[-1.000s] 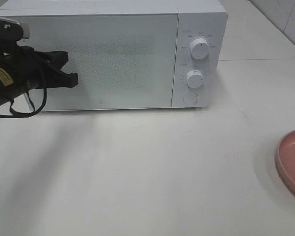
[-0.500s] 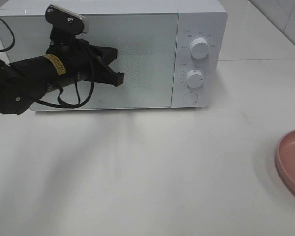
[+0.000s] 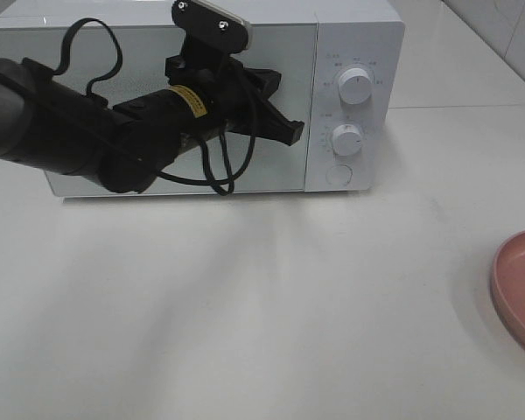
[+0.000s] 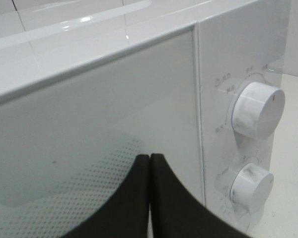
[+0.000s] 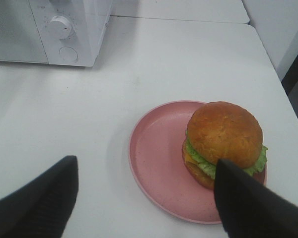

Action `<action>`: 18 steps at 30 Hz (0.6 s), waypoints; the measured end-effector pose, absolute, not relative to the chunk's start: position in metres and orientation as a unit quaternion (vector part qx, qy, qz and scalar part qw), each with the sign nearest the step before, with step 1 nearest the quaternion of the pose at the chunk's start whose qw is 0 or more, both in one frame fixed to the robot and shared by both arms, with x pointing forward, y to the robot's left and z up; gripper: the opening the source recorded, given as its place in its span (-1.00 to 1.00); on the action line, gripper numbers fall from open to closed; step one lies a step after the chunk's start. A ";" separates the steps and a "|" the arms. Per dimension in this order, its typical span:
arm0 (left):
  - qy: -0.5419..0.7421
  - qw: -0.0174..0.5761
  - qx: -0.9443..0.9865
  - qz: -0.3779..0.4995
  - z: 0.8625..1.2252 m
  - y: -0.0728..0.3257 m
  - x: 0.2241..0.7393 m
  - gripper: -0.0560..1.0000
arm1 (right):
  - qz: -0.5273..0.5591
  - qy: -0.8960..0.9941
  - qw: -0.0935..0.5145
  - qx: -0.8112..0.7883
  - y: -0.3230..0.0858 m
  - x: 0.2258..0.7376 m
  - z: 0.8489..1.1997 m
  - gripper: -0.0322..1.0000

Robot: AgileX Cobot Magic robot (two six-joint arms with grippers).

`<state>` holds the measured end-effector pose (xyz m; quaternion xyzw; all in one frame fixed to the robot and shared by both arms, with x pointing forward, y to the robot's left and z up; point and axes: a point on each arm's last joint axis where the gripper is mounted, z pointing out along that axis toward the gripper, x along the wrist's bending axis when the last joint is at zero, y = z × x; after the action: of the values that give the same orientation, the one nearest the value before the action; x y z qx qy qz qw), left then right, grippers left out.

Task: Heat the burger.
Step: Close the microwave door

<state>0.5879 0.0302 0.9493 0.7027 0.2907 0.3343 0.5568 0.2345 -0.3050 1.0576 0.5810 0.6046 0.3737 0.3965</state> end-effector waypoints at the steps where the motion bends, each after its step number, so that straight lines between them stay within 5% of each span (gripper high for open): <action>1: 0.291 0.557 0.703 0.334 0.949 0.030 0.588 -0.89 | 0.374 0.605 0.396 0.581 -0.305 0.234 1.058 0.48; 18: 0.367 0.547 0.654 0.371 0.993 -0.006 0.566 -0.89 | 0.374 0.605 0.396 0.581 -0.305 0.234 1.058 0.48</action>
<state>0.5663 -0.0055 0.9927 0.6544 0.3670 0.3706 0.5475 0.2345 -0.3050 1.0576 0.5810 0.6046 0.3737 0.3965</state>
